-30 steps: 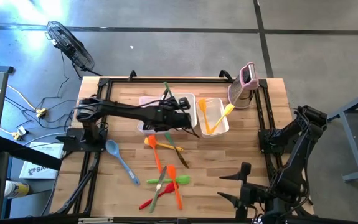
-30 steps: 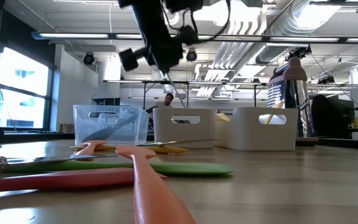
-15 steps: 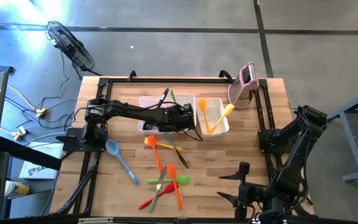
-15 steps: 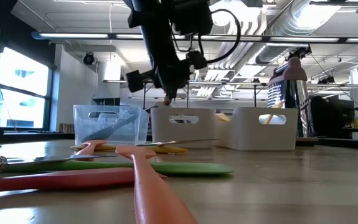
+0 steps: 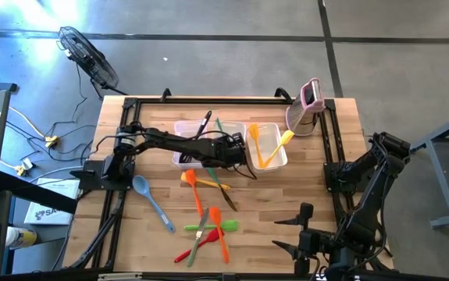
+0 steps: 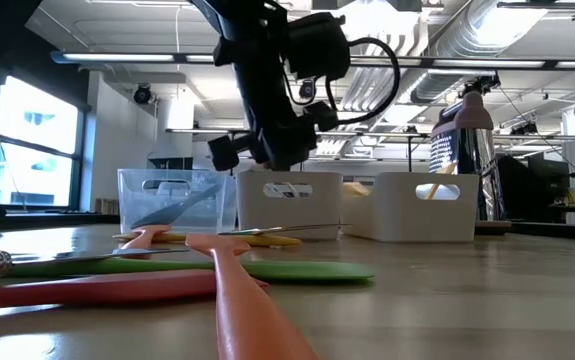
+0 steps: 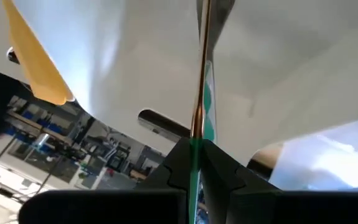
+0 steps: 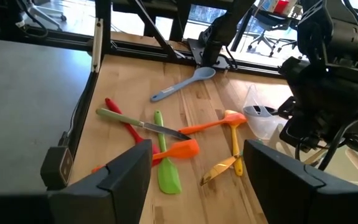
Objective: Pick & Place Kitchen Items
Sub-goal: Put the bottom green knife into the left white bin
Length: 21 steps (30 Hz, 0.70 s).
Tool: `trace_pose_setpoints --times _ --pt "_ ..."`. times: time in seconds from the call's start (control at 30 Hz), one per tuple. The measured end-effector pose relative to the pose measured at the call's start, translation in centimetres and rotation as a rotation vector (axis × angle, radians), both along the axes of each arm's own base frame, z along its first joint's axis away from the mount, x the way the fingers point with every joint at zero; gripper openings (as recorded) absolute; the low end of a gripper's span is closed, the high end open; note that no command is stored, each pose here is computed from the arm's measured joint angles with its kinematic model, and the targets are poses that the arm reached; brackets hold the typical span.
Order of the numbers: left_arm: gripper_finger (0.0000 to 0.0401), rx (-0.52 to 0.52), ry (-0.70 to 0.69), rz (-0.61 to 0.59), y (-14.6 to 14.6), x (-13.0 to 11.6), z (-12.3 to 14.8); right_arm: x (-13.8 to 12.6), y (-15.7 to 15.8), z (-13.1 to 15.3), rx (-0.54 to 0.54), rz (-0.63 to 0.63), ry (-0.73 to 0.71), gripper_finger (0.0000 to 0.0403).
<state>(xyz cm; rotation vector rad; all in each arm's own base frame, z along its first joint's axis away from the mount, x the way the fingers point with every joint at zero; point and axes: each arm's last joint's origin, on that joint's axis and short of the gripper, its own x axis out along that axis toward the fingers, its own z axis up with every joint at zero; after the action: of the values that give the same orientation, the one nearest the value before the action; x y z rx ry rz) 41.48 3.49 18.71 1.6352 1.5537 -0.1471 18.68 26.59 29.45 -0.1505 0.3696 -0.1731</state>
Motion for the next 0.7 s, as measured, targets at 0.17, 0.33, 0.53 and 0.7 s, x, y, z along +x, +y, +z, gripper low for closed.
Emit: trace_pose_setpoints --times 0.17,0.33,0.53,0.7 --pt "0.0011 -0.017 -0.013 0.008 0.01 -0.01 -0.03 -0.01 -0.01 -0.01 -0.003 0.001 0.002 0.0243" --pt "0.0014 -0.029 -0.057 0.025 0.02 0.15 0.02 -0.01 -0.01 -0.03 -0.003 0.004 0.005 0.0243" --pt "0.0039 -0.031 -0.064 0.021 0.01 0.24 0.05 -0.02 -0.01 -0.03 -0.005 0.004 0.006 0.0243" --pt "0.0042 -0.039 -0.008 -0.029 -0.34 0.17 -0.04 -0.04 0.01 -0.02 -0.002 0.004 0.005 0.0243"
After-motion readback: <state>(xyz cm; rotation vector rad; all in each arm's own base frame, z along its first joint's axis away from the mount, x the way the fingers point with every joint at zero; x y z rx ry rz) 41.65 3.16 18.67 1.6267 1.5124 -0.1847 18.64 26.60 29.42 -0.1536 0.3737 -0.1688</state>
